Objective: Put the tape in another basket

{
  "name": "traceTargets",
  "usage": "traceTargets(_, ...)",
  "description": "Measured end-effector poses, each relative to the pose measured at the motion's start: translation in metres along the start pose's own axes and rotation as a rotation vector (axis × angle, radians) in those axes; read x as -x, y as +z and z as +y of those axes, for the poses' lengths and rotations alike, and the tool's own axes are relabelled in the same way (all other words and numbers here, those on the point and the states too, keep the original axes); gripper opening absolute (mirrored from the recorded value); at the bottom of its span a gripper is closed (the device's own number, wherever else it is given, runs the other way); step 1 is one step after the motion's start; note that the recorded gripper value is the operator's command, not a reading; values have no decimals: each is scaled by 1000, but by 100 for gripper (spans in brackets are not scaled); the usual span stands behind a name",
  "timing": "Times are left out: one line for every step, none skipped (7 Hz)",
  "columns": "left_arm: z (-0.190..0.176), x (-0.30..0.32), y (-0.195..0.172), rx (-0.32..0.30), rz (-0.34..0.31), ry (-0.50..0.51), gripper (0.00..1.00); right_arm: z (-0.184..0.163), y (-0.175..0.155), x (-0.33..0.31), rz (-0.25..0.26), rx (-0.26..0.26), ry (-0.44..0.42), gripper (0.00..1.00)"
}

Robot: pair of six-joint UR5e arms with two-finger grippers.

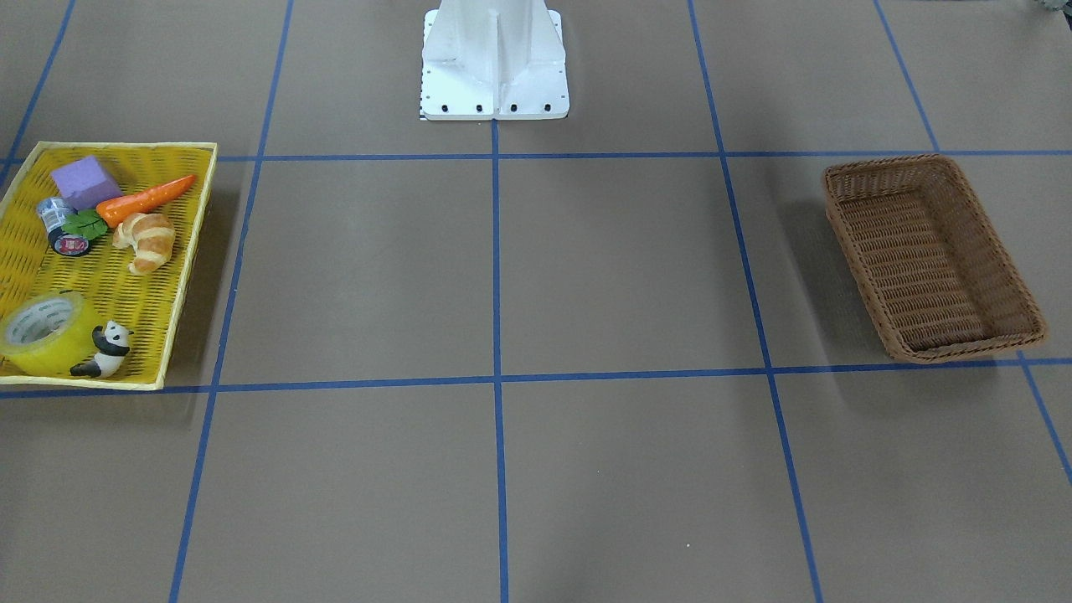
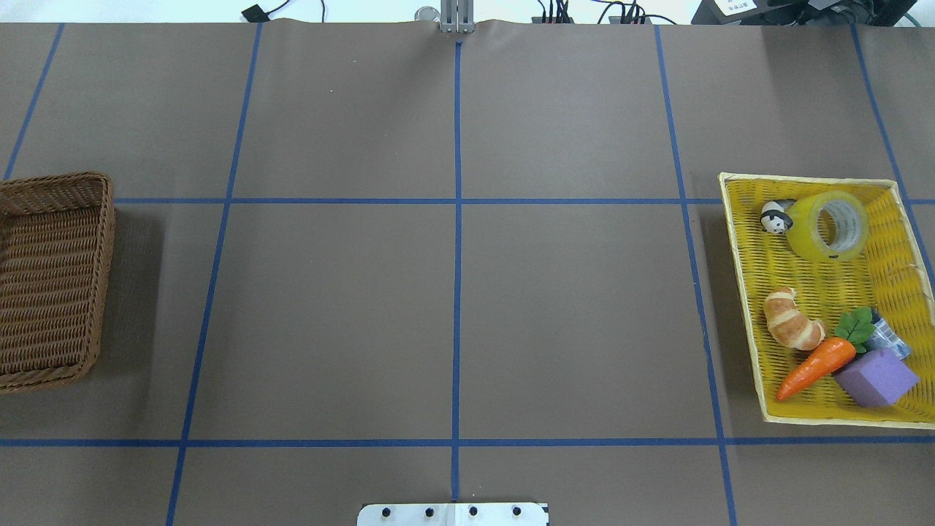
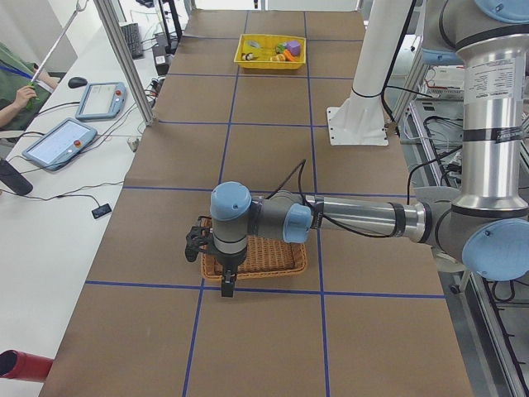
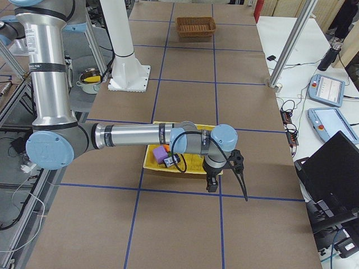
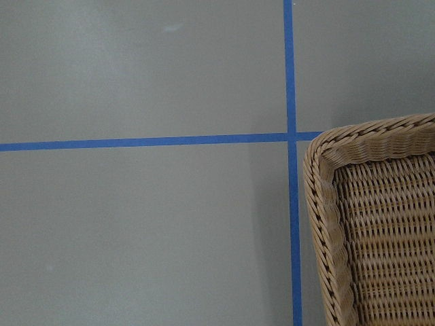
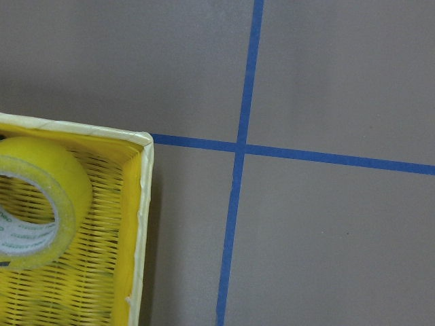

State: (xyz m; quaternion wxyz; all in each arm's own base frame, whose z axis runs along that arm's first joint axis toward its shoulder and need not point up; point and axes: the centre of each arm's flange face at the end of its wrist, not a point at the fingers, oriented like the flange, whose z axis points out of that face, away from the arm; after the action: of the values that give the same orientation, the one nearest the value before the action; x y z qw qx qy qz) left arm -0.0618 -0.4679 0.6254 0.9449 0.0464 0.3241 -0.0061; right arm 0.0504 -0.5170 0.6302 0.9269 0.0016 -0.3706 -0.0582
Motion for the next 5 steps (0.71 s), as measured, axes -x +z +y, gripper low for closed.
traceTargets(0,0,0,0,0,0,98,0,0,0,0,0,0,100)
traceTargets(0,0,0,0,2,1,98,-1,-1,1,1,-1,0,100)
traceTargets(0,-1,0,0,5,2,98,-1,-1,1,0,-1,-1,100)
traceTargets(0,-1,0,-1,8,3,98,-2,-1,1,0,-3,-3,100)
traceTargets(0,-2,-1,-3,8,5,98,-3,-3,3,0,-7,-8,100)
